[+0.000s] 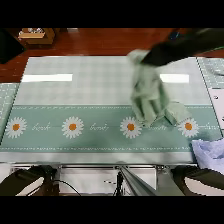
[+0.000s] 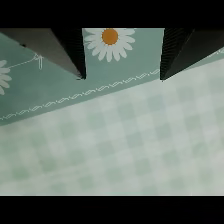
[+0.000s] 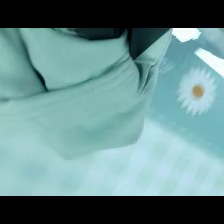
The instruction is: Fold the shirts.
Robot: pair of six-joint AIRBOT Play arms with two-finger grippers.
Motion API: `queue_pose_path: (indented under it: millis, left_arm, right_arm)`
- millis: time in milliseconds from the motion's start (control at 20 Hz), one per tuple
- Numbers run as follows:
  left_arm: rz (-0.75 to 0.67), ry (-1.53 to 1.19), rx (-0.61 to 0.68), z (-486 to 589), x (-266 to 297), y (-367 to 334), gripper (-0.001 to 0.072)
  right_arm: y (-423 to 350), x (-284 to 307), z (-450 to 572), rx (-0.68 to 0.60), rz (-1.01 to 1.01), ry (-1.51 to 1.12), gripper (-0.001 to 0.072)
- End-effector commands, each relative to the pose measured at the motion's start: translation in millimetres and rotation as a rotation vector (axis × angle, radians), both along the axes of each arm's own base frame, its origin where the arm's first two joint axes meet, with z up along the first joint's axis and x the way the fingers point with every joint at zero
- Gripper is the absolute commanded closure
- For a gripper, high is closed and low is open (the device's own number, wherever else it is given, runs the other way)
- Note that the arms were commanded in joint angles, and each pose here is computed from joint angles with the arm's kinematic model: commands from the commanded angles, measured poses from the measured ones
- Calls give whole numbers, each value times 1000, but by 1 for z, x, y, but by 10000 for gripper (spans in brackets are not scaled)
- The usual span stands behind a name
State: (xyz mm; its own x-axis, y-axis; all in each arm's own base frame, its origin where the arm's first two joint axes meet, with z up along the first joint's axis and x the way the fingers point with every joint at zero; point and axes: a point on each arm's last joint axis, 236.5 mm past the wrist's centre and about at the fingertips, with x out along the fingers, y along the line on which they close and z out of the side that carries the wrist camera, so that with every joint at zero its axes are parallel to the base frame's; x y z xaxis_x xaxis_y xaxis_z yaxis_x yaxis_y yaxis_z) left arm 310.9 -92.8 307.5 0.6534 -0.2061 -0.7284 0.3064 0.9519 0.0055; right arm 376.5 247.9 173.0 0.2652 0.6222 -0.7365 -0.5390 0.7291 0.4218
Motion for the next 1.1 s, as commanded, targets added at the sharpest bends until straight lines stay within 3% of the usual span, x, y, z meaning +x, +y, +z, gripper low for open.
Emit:
queue_pose_path:
  millis: [0,50,100,150,200,400,550,700,900,1050]
  left_arm:
    - [-15,39,-4,-11,-3,-4,166]
    - [-15,40,-4,-11,-3,-4,166]
    - [-15,40,-3,-11,-3,-4,166]
    - [-18,39,-1,-11,-3,-4,167]
    - [-21,38,2,-11,-3,-4,166]
    - [-59,67,44,-27,-1,-5,163]
    - [-63,209,80,-80,-4,-4,161]
    - [-89,361,105,-148,-9,-8,161]
    - [-180,559,-17,-244,-38,-45,157]
    - [-152,676,-88,-310,-65,-54,73]
  right_arm:
    - [125,-65,-96,-72,275,141,692]
    - [152,-79,-116,-86,326,136,681]
    - [169,-88,-132,-103,355,126,513]
    - [174,-93,-142,-131,373,115,264]
    - [168,-90,-147,-172,373,97,205]
    - [59,-11,-102,-414,186,-74,205]
    - [-67,43,-37,-414,-114,-149,205]
    - [-214,50,-13,-445,-420,-77,205]
    - [-318,27,-36,-319,-674,107,205]
    - [-336,5,-80,-230,-717,242,183]
